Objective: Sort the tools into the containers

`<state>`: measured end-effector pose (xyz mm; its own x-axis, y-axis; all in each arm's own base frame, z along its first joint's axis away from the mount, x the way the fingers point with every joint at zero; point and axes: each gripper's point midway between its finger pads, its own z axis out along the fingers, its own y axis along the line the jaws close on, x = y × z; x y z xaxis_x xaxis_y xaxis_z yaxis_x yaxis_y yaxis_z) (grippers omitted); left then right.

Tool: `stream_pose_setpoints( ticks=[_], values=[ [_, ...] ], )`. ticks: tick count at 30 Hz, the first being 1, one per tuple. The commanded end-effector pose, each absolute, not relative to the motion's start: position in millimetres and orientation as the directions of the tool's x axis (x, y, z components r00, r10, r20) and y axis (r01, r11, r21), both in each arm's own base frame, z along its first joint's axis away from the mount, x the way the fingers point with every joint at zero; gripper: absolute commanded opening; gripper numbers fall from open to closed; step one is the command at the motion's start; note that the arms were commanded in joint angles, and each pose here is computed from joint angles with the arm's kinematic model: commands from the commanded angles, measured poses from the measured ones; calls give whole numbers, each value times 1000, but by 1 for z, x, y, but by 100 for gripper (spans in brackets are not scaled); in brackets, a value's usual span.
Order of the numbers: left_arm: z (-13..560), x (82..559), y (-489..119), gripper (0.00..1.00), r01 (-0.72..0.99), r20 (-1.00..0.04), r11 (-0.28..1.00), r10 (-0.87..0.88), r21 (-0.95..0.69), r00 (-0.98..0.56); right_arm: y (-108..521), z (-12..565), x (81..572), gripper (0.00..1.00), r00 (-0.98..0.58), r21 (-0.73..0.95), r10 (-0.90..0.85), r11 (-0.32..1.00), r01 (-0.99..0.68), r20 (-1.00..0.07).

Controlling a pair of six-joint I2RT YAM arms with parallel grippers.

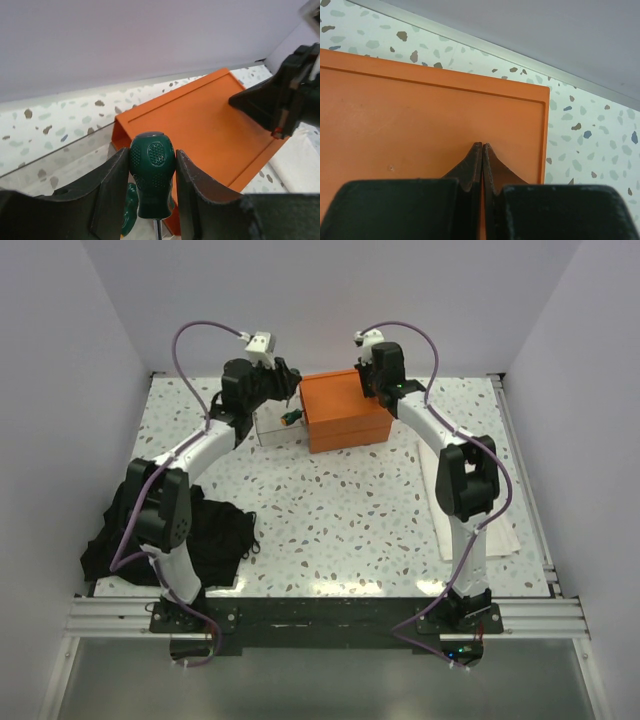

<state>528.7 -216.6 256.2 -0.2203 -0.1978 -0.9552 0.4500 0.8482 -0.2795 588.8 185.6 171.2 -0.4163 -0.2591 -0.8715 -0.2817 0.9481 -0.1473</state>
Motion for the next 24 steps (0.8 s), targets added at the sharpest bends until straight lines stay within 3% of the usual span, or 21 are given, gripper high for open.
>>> stream_pose_setpoints(
  ticks=[1,3,4,5,8,15,19,22,23,24],
  values=[
    [264,541,-190,0,331,-938,883,-273,-332,-213,162,90,560,0,-607,-200,-349,932,-301,-714],
    [258,542,-188,3,313,-934,889,-269,-334,-233,160,88,559,0,-610,-203,-352,932,-302,-710],
    [259,543,-186,13,309,-932,888,-277,-342,-235,160,87,558,0,-611,-203,-354,931,-305,-708],
    [258,543,-187,35,315,-930,884,-276,-345,-242,160,86,558,0,-613,-204,-355,931,-304,-706],
    [265,544,-191,55,339,-929,874,-271,-347,-252,161,84,558,0,-615,-197,-351,932,-306,-706],
    [310,543,-165,66,363,-968,899,-209,-246,-138,162,85,560,0,-613,-194,-349,932,-305,-709],
    [285,543,-111,58,246,-965,940,-197,-236,-171,162,84,557,0,-613,-199,-356,929,-311,-705],
    [256,537,-78,19,175,-957,956,-195,-234,-215,161,84,556,0,-614,-199,-357,929,-312,-704],
    [248,534,-71,0,155,-955,961,-193,-231,-225,161,84,556,0,-614,-199,-357,929,-312,-704],
    [246,532,-64,0,140,-957,964,-192,-225,-219,161,84,556,0,-615,-197,-356,929,-312,-704]
  ],
)
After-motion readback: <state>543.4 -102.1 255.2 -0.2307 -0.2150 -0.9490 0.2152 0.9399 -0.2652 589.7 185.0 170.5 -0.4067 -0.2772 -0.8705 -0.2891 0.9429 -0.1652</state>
